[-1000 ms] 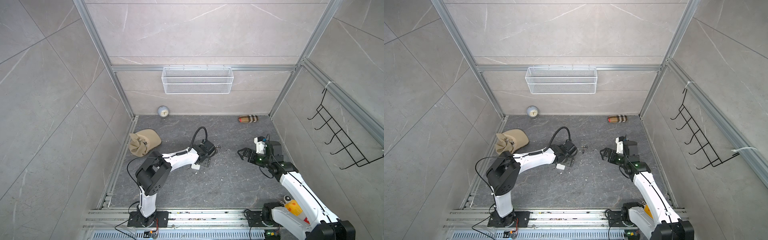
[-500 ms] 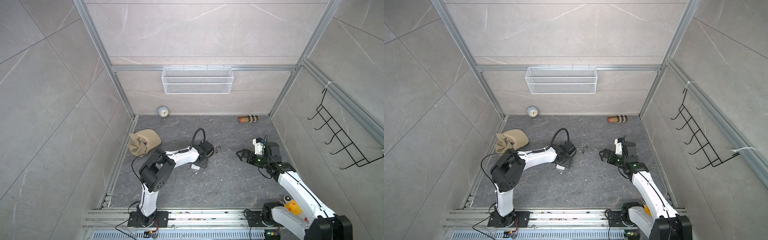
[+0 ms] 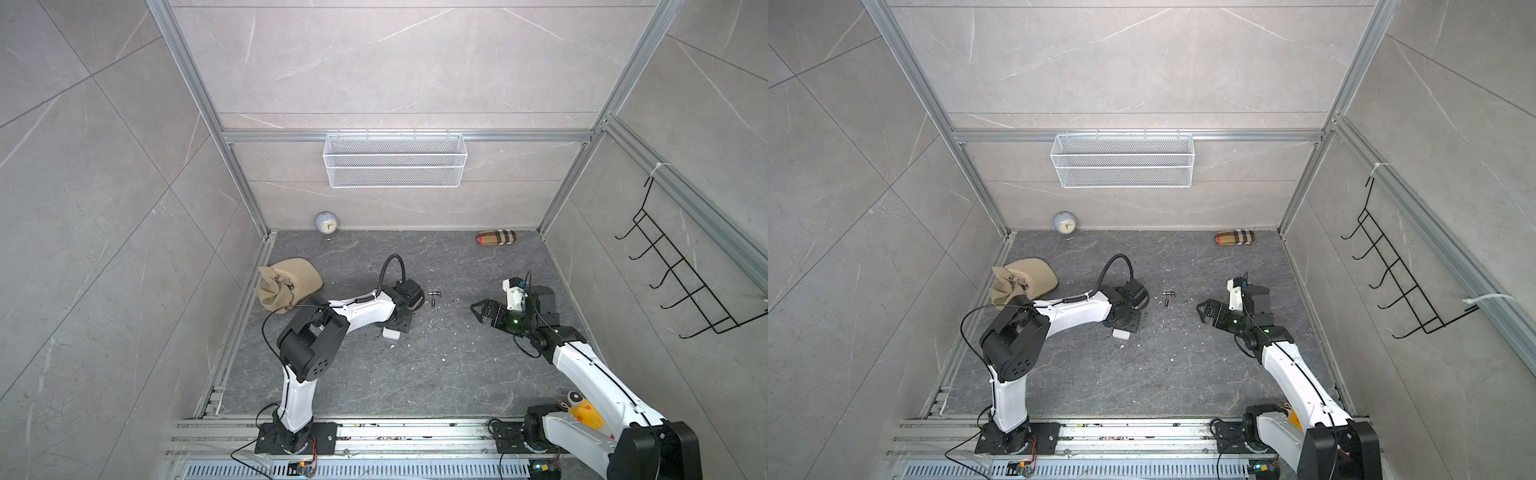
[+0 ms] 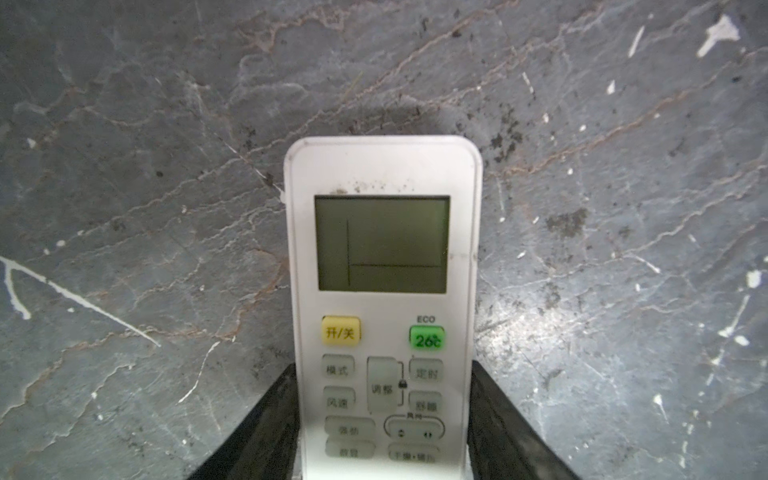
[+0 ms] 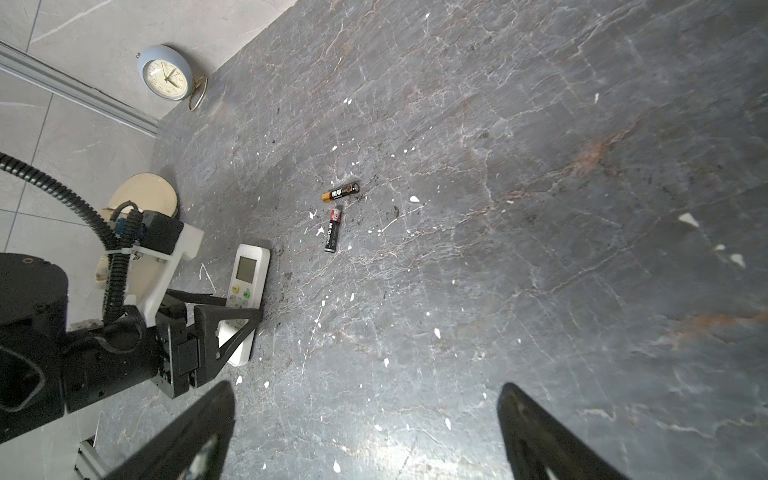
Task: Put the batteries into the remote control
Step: 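Reach the left gripper to the white remote and grasp its lower end, then lift the remote upright with the left gripper while the right gripper approaches it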
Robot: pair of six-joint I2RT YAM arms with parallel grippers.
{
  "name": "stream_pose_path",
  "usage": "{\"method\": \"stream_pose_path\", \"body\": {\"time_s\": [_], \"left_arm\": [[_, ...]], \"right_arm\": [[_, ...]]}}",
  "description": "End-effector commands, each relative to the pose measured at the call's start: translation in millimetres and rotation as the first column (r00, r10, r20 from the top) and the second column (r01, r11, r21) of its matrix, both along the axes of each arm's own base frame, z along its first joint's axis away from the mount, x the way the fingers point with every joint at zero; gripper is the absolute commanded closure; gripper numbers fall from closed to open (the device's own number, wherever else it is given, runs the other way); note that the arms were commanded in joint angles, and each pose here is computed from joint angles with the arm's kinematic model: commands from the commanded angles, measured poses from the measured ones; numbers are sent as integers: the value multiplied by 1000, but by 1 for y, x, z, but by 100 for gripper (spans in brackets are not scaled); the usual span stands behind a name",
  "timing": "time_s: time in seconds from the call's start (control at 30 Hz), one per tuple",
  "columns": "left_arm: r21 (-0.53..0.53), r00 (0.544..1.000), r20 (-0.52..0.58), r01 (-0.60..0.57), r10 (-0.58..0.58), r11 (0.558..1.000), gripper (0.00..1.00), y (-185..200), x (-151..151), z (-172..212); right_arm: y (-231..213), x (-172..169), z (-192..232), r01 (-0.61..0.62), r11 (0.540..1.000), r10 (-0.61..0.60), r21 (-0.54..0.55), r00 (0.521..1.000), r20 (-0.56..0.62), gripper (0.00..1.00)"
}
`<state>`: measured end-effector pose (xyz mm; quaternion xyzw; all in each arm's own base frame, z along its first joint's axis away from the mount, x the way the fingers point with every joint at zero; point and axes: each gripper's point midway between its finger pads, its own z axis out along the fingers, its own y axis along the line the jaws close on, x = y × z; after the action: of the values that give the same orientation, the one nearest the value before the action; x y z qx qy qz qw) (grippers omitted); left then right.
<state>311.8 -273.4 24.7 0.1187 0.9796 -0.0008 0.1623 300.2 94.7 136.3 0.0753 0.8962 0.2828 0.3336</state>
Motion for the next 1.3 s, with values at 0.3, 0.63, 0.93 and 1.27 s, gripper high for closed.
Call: {"method": "stream_pose_path", "body": {"time_s": [0.3, 0.63, 0.93, 1.27], "left_arm": [[-652, 994, 41, -52, 104, 757, 44, -35, 7, 104], [-918, 979, 57, -26, 198, 396, 45, -16, 19, 192], [-983, 983, 13, -21, 183, 183, 46, -13, 25, 219], [-997, 988, -63, -55, 138, -63, 52, -28, 38, 225]], "right_arm": [[32, -1, 20, -43, 964, 45, 264, 999, 0, 3], [99, 2, 58, -256, 850, 232, 460, 966, 109, 4], [156, 11, 81, -332, 715, 316, 615, 939, 139, 8], [189, 18, 99, -388, 635, 368, 668, 912, 180, 10]]}}
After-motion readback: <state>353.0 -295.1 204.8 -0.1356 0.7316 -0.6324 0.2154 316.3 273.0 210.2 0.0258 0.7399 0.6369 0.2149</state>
